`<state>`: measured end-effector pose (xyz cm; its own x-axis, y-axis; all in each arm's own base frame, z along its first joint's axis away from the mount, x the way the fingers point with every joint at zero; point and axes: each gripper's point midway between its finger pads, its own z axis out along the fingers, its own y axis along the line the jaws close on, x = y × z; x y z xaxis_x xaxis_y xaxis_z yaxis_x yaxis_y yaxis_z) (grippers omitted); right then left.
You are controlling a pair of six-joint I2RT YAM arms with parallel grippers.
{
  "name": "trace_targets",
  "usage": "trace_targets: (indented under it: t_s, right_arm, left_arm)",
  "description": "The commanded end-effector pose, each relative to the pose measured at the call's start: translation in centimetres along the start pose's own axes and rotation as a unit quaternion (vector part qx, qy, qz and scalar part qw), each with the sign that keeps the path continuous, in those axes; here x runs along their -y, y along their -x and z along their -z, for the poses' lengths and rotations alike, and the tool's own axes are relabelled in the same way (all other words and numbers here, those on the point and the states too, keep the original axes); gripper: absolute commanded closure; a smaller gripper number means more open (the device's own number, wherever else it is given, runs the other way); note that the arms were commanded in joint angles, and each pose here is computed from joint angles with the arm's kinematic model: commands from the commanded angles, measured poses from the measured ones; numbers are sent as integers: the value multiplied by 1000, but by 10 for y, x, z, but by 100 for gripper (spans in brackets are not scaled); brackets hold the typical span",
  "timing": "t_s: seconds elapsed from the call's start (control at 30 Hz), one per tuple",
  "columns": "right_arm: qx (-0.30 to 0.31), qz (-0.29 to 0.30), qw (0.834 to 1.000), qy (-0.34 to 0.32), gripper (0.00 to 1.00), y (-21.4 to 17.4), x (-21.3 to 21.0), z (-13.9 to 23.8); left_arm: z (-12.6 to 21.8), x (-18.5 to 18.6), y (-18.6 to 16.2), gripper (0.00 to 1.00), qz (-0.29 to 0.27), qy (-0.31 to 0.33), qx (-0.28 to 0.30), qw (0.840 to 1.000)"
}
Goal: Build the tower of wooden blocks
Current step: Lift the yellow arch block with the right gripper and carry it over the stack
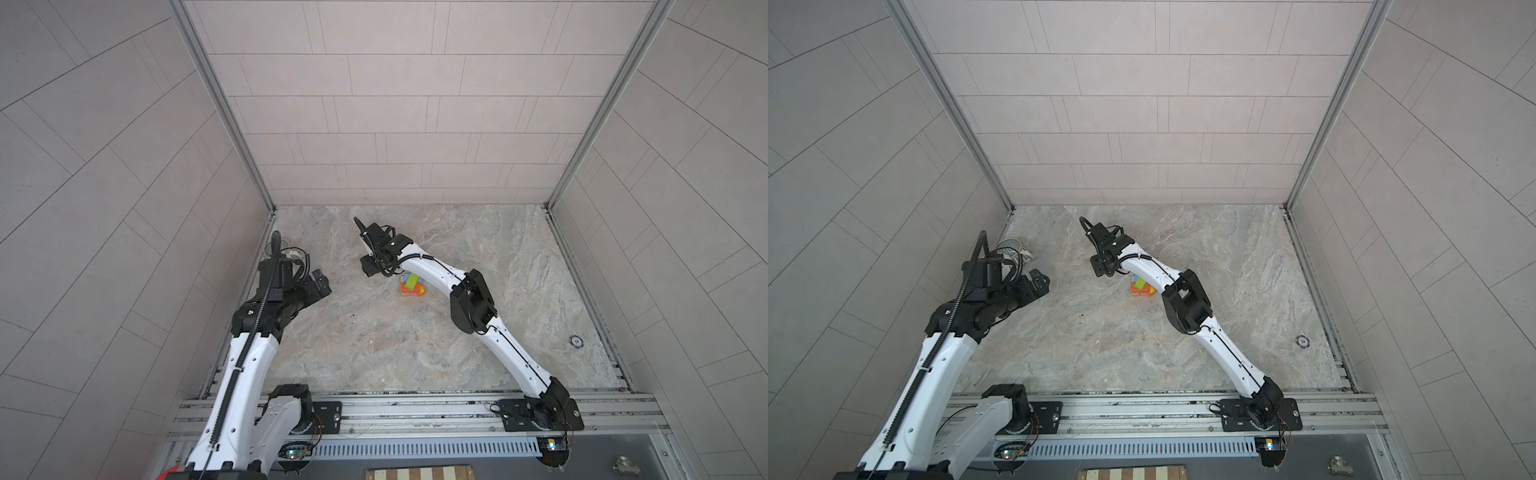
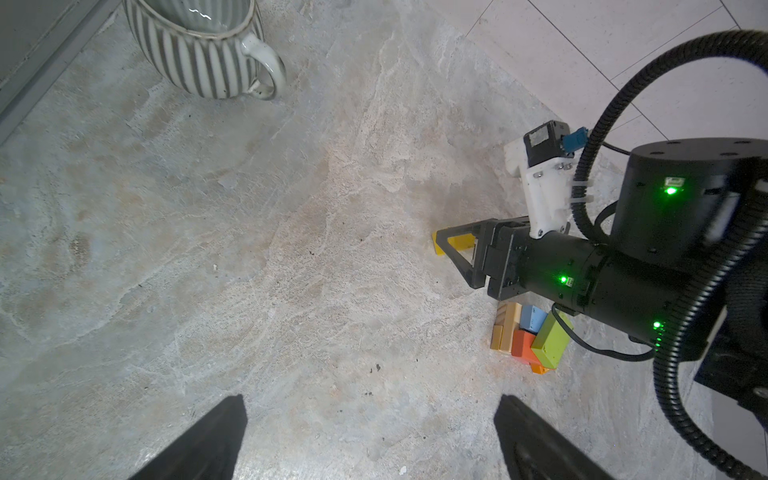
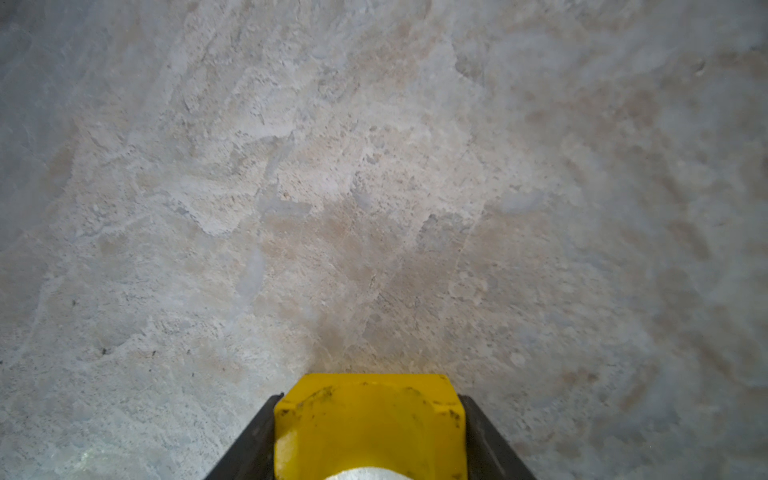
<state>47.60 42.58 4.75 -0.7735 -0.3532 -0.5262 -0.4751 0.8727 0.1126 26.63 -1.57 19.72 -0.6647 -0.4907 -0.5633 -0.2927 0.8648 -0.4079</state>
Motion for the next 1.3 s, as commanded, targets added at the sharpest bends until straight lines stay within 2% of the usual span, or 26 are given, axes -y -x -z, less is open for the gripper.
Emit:
trace_targets:
  t_s: [0.0, 0.33, 0.6, 0.73, 0.93, 1.27]
  right_arm:
    - [1, -1, 1000, -13, 43, 6, 2, 25]
    - [28, 9, 999, -33, 43, 25, 6, 104]
    - [27, 17, 998, -61, 43, 7, 27, 169]
    - [14, 15, 997, -71, 43, -12, 43, 187]
    - [-15, 8, 997, -73, 43, -40, 59, 185]
    - [-56, -2, 996, -64, 43, -67, 65, 154]
  left_arm:
    - [1, -1, 1, 0, -2, -4, 9, 1000]
    - [1, -2, 2, 0, 2, -7, 10, 1000]
    - [0, -2, 1, 0, 2, -9, 8, 1000]
    - [0, -2, -2, 0, 1, -10, 4, 1000]
    - [-1, -2, -2, 0, 1, -10, 3, 1000]
    - [-3, -2, -3, 0, 1, -10, 0, 1000]
